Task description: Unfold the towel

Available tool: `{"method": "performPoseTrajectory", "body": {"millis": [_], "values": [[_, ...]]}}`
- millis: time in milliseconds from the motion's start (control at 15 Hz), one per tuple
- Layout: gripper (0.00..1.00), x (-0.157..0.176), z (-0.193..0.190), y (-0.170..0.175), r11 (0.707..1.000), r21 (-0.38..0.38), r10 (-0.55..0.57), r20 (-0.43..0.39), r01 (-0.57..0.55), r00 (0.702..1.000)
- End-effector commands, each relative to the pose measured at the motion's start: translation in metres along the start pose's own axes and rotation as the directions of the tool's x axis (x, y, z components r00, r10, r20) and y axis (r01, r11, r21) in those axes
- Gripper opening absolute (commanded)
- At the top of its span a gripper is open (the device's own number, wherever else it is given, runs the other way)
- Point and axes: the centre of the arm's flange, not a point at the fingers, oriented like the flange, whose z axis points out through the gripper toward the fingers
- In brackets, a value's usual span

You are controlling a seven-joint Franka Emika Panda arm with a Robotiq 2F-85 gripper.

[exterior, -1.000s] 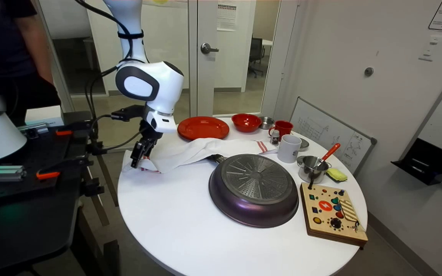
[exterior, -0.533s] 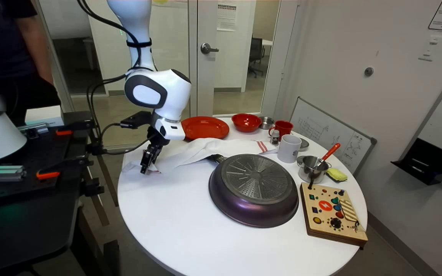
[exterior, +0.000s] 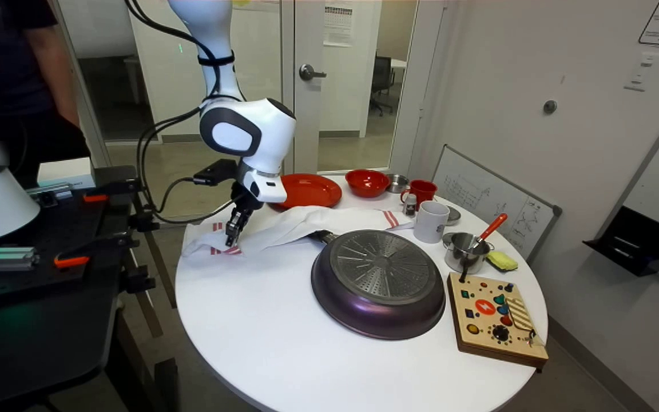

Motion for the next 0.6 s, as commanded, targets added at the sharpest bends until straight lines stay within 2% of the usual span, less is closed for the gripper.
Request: {"method": "performPoseTrajectory", "body": {"millis": [0, 200, 533], "values": [[0.0, -0.003, -0.03, -0.017, 1.0, -0.023, -0.019, 0.06, 0.021, 0.998], [0.0, -0.008, -0.045, -0.03, 0.998, -0.039, -0.037, 0.119, 0.042, 0.992], [0.0, -0.016, -0.06, -0.065, 0.992, 0.009, -0.122, 0.201, 0.123, 0.972]]}}
